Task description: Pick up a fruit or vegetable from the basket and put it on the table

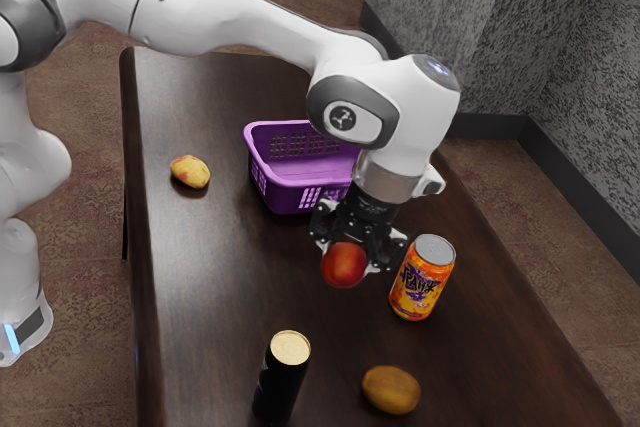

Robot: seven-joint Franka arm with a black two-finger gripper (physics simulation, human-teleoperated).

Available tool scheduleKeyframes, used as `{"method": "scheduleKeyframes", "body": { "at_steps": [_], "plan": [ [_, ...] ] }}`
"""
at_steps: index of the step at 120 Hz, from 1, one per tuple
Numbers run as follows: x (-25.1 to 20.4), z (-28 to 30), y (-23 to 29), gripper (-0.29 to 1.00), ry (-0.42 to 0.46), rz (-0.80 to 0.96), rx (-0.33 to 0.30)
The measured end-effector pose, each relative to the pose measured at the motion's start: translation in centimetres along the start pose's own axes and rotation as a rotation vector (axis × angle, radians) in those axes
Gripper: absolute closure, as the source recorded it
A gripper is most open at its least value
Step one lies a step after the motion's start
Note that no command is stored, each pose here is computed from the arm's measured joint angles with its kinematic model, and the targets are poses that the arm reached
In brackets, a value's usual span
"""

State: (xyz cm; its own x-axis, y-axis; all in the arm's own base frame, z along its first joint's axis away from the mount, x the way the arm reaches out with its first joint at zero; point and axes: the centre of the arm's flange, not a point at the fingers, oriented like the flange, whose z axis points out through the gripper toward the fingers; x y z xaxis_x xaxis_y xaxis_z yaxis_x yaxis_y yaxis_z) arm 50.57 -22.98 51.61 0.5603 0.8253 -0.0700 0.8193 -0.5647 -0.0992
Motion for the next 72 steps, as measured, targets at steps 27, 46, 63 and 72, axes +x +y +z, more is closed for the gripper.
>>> {"method": "scheduleKeyframes", "body": {
  "at_steps": [27,46,63,72],
  "plan": [
    [5.0,0.8,-1.1,0.11,-0.058,-0.098,-0.012],
    [15.4,0.1,-5.0,0.04,-0.079,-0.291,-0.048],
    [25.3,-8.9,-10.9,0.01,0.036,-0.411,-0.216],
    [29.8,-12.1,-15.4,0.01,0.119,-0.440,-0.251]
  ]
}}
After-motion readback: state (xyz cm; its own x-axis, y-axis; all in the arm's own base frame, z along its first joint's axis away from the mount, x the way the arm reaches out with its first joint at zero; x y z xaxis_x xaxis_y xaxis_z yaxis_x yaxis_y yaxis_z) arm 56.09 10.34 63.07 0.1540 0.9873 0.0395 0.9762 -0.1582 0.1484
